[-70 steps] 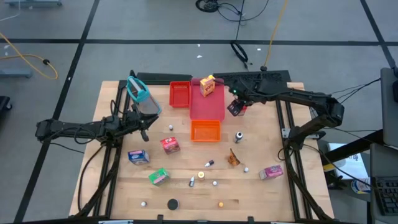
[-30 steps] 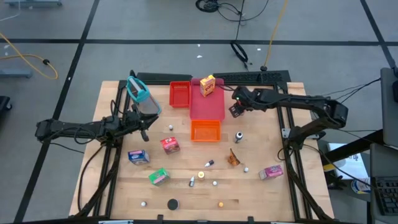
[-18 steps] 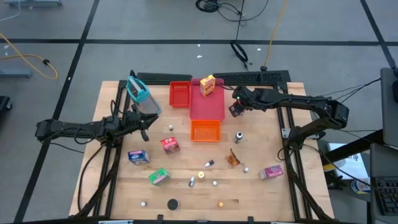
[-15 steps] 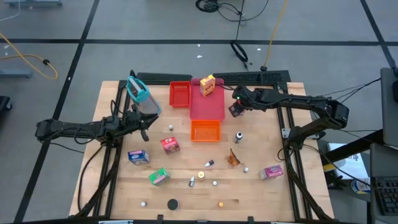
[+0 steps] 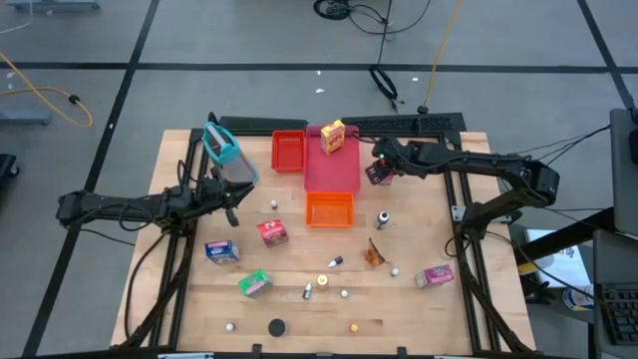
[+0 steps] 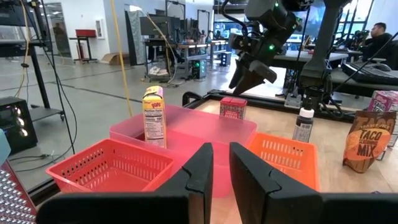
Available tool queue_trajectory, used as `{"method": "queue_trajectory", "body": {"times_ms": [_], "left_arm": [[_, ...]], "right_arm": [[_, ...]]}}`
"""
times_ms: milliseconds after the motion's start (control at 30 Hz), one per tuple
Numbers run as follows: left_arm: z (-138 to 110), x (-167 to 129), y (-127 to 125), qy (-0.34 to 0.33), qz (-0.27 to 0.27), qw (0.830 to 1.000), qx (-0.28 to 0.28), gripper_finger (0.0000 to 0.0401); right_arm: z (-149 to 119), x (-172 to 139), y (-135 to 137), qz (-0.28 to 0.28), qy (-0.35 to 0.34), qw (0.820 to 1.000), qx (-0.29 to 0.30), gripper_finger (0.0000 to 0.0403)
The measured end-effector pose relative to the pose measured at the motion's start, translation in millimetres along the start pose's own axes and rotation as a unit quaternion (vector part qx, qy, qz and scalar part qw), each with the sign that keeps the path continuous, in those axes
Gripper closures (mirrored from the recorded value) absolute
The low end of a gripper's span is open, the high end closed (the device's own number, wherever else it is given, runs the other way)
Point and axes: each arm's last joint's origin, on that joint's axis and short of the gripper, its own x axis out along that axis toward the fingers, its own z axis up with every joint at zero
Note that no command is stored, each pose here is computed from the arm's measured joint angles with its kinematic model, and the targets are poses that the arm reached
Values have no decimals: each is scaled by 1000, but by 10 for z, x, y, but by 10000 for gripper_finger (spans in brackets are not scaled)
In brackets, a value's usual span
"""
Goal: Pick & Place Kitchen Items
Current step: Put the red spice can into the orange bin
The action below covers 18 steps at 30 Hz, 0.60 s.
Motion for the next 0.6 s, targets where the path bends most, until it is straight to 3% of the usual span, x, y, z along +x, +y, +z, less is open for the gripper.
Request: {"method": "queue_trajectory", "body": {"times_ms": [333, 600], "left_arm": [[-1, 0, 0, 0, 0, 1000, 0, 350], [-2, 0, 0, 1, 0, 1000, 1, 350]], "right_arm": [[-25, -3, -2, -4, 9, 999, 45, 128], [-93, 0, 48, -28, -10, 999, 40, 98]]}}
